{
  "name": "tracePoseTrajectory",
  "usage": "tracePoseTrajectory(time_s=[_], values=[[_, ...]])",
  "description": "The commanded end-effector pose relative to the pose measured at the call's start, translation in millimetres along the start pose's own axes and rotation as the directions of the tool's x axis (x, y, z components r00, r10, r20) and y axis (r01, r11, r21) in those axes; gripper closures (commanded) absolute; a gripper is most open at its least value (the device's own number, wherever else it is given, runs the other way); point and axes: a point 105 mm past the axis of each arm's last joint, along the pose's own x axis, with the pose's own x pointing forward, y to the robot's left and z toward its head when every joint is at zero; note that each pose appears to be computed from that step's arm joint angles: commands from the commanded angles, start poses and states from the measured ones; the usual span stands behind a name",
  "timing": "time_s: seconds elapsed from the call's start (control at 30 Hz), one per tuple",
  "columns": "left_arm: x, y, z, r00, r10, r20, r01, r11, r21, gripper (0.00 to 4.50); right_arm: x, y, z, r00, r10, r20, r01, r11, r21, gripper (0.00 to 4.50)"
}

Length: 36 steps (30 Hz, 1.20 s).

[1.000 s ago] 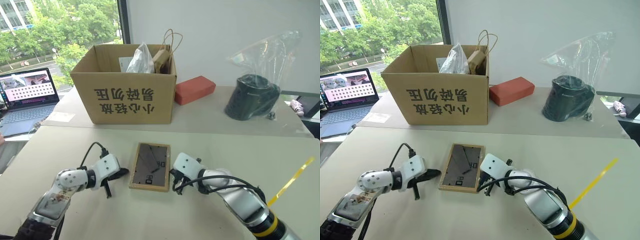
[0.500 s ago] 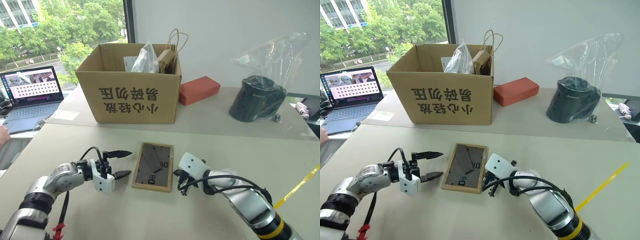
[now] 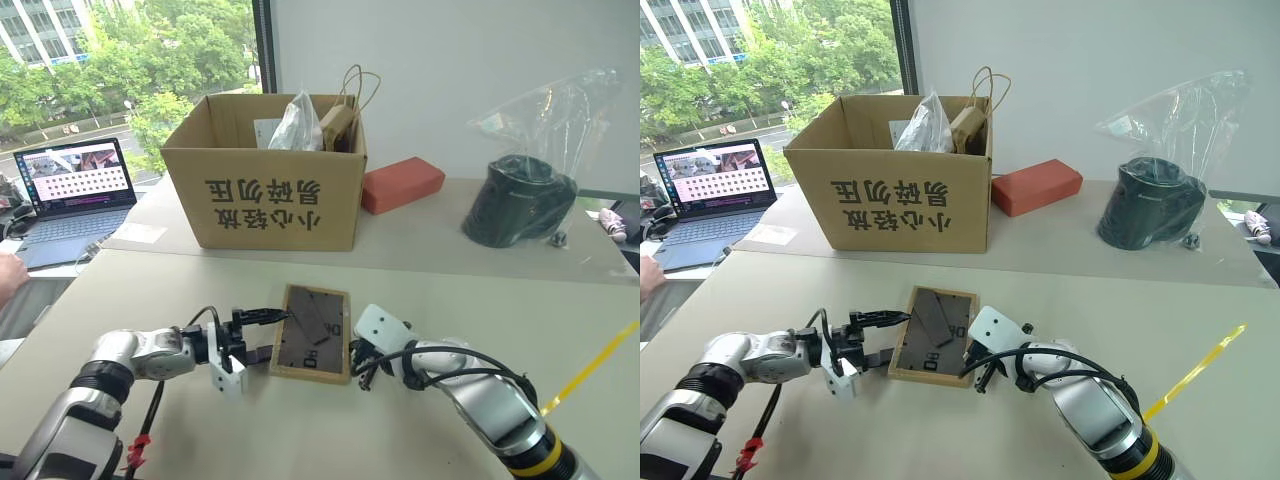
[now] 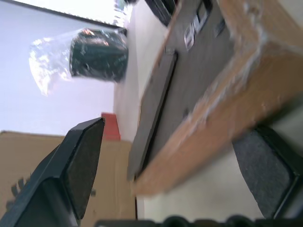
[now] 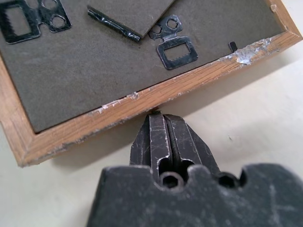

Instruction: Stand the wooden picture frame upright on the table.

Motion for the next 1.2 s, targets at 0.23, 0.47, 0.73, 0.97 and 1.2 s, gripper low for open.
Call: tracePoseTrajectory(time_s=[0.23,0.47,0.73,0.97,1.2], values=[[-7.2,-36.4,16.1,0.991,-0.123,0.056,0.127,0.989,-0.078,0.02,-1.1,4.9,7.4,0.999,0.025,0.022,-0.025,1.0,-0.004,4.5],[-13.4,-42.8,20.1,0.984,-0.162,0.074,0.168,0.982,-0.091,1.91,-1.7,2.6,5.7,1.0,0.023,0.014,-0.023,1.0,-0.01,4.5],[-15.2,-47.7,21.1,0.983,-0.173,0.067,0.179,0.979,-0.094,3.31,-19.9,-34.4,6.7,0.999,-0.039,0.023,0.039,0.999,-0.001,4.5],[-13.3,-48.3,21.1,0.984,-0.165,0.063,0.171,0.981,-0.093,3.31,-26.1,-86.1,45.1,0.991,-0.076,0.106,0.073,0.997,0.035,3.77],[-8.9,-47.4,23.0,0.986,-0.149,0.07,0.155,0.984,-0.085,3.31,4.3,-59.4,101.1,0.943,0.233,0.236,-0.267,0.955,0.125,1.43]])
